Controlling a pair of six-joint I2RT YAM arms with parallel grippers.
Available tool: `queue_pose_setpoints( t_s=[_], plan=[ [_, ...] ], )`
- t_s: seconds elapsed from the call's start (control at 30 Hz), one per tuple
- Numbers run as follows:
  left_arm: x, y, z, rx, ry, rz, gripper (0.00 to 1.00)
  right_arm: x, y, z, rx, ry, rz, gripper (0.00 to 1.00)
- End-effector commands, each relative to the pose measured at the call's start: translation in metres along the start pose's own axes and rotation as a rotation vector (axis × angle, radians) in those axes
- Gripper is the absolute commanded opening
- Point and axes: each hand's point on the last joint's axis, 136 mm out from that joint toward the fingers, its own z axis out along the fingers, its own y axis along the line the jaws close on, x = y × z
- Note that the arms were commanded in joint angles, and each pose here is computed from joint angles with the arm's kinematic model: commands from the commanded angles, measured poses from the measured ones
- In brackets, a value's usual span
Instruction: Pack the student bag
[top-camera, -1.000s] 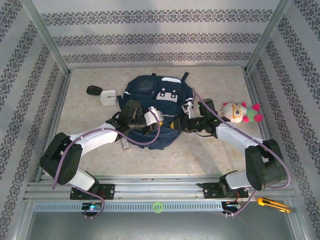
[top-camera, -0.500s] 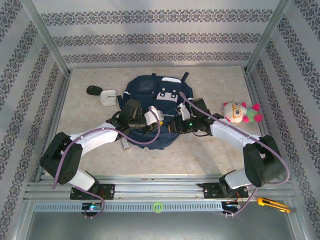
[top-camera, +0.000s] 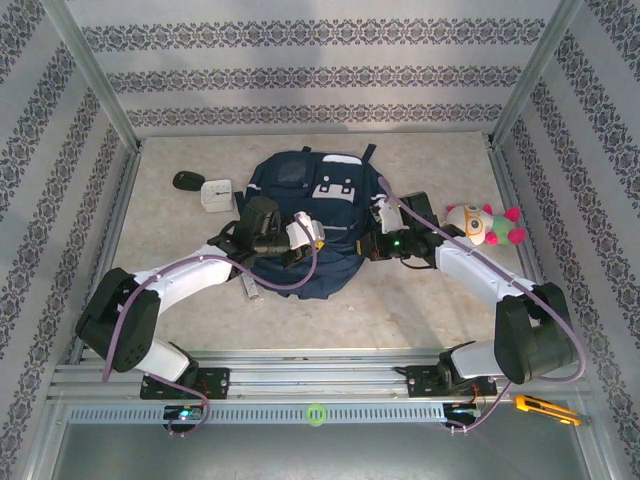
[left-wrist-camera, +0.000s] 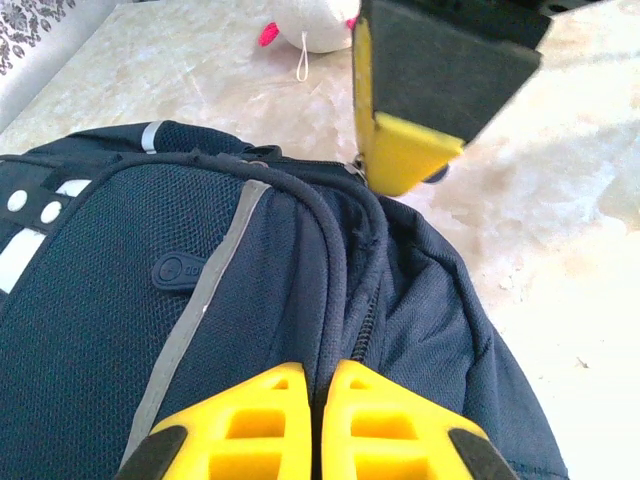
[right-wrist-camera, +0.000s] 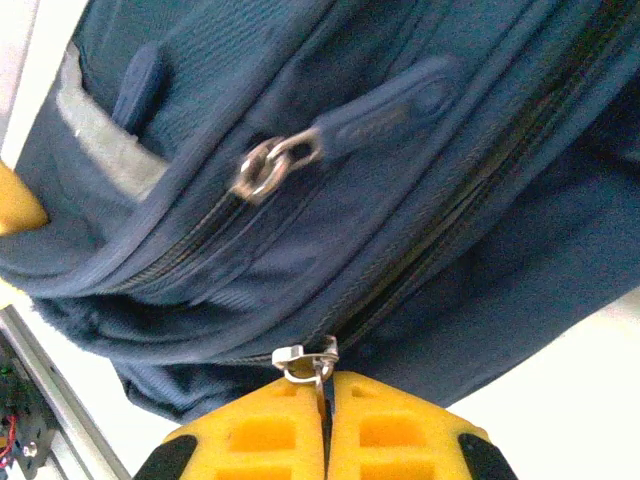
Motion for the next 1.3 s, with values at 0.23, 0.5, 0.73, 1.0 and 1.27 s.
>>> queue_pose_setpoints(
  t_s=[0.23, 0.5, 0.73, 1.0, 1.27],
  plan=[
    [-0.007, -0.002, -0.014, -0.027, 0.058, 0.032, 0.43, -0.004, 0.009, -0.002, -0.026, -0.03, -0.007, 0.0],
    [-0.054, -0.005, 0.021, -0.145, 0.073, 0.095, 0.78, -0.003, 0.013, -0.001, -0.056, -0.031, -0.004, 0.0],
    [-0.023, -0.021, 0.05, -0.053, 0.19, 0.14, 0.81, -0.005, 0.019, -0.004, -0.075, -0.042, -0.013, 0.0],
    [0.008, -0.014, 0.056, -0.095, 0.275, 0.202, 0.25, -0.011, 0.024, -0.012, -0.104, -0.064, -0.011, 0.0],
    [0.005, -0.023, 0.033, -0.012, 0.196, 0.189, 0.0, -0.025, -0.038, -0.021, 0.042, -0.09, 0.095, 0.0]
  ],
)
